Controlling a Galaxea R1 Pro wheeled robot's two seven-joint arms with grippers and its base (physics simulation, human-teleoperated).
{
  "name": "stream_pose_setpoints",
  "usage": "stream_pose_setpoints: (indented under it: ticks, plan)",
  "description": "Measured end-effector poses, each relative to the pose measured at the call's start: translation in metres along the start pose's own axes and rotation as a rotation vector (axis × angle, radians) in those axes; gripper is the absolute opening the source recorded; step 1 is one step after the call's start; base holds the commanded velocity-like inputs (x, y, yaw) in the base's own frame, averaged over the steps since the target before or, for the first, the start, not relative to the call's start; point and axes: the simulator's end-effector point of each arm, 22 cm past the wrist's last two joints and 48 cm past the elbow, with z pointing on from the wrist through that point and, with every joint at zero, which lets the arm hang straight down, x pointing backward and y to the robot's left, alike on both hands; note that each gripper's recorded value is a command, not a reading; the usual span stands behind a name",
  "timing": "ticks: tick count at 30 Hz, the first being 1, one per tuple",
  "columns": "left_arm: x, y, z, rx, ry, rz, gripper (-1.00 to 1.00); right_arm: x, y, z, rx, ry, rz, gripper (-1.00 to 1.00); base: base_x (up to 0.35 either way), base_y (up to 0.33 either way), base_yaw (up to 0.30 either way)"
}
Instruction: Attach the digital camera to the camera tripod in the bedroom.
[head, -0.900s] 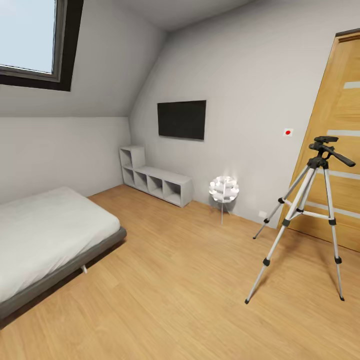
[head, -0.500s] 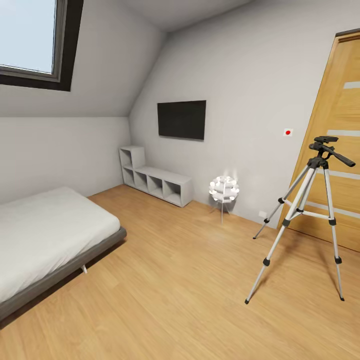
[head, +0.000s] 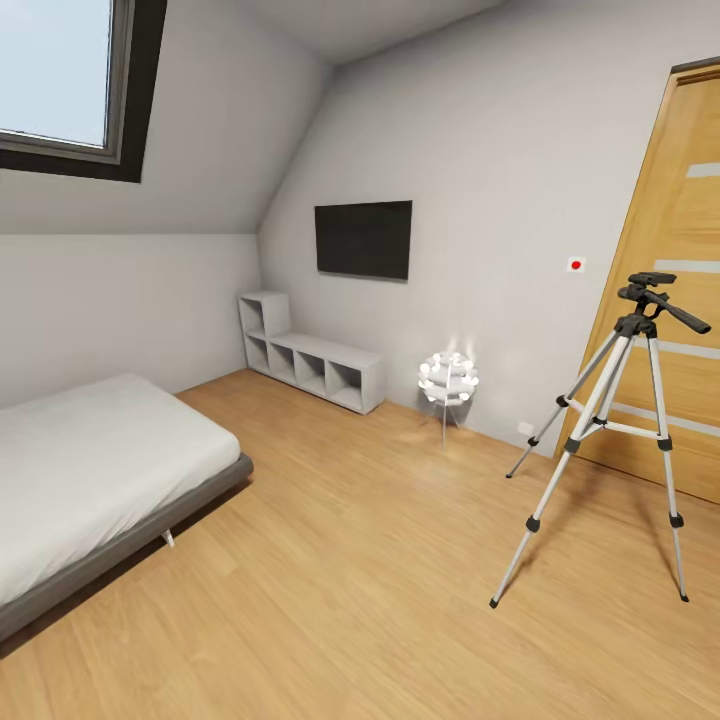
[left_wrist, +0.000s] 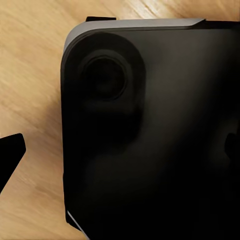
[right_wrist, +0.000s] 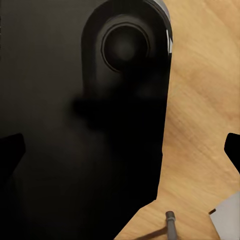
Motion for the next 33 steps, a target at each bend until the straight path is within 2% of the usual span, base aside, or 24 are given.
stream_pose_setpoints:
  ticks: [8,22,33]
  plan:
    - [-0.0001,0.0013,0.0000,-0.003,0.000,-0.001,1.00,0.0000,0.0001,0.0000,0.000,0.000,0.000,1.00,0.002,0.000,0.000]
    - [0.0000,0.0007,0.0000,-0.002,0.000,-0.001,1.00,-0.0015,-0.0042,0.0000,0.011,-0.007,0.003,1.00,0.132,0.000,-0.001]
    - [-0.0001,0.0009,0.0000,-0.002,0.000,-0.002,1.00,-0.0036,-0.0011,0.0000,0.006,-0.016,0.007,1.00,0.007,0.000,-0.175]
